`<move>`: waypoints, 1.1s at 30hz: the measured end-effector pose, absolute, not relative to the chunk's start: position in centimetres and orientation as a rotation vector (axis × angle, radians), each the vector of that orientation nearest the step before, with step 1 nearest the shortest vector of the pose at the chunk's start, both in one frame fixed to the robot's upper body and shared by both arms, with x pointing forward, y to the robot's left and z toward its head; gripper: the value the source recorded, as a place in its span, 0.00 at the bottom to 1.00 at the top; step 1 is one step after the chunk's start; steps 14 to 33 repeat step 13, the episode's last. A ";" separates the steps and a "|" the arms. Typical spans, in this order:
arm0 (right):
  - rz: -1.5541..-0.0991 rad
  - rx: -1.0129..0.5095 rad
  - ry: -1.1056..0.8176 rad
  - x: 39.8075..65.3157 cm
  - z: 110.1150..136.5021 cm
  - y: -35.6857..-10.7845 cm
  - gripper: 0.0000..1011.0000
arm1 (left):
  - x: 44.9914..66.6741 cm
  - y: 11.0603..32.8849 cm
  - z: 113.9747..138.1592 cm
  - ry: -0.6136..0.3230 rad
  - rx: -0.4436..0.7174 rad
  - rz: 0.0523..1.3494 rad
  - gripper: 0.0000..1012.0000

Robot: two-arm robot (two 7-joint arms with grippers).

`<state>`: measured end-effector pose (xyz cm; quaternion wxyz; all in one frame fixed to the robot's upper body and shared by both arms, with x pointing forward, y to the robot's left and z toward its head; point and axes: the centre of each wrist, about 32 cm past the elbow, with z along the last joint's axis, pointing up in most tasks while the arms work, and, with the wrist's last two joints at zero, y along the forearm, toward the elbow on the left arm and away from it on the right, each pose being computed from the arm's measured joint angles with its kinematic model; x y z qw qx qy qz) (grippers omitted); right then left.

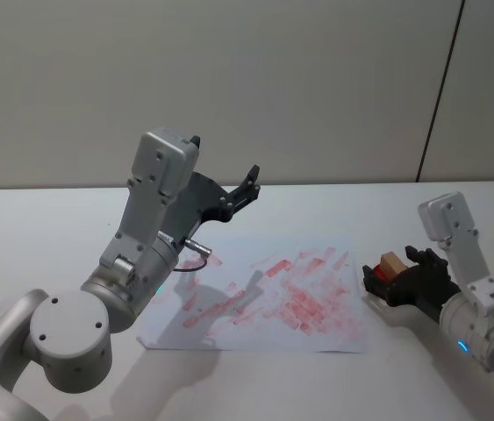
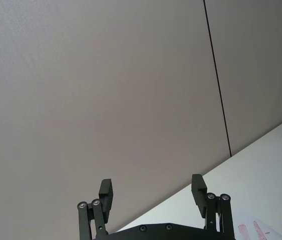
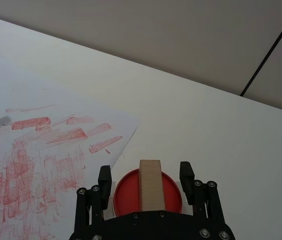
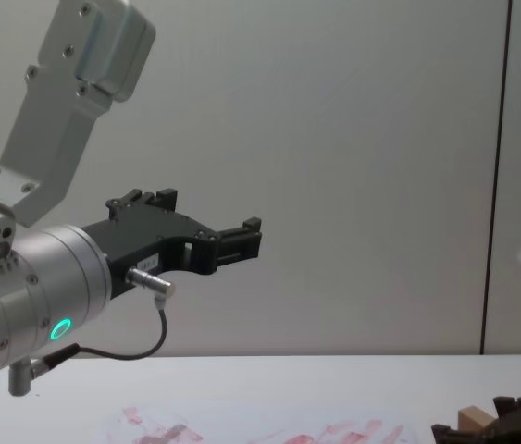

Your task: Use the one hand to pick up the stamp and affix it onto the A4 paper.

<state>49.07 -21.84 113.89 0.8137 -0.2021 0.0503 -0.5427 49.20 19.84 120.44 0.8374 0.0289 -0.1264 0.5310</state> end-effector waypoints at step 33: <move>-1.156 -0.433 0.106 49.1 113.8 -21.8 0.99 | 49.2 19.8 120.4 -0.268 0.061 1.124 0.99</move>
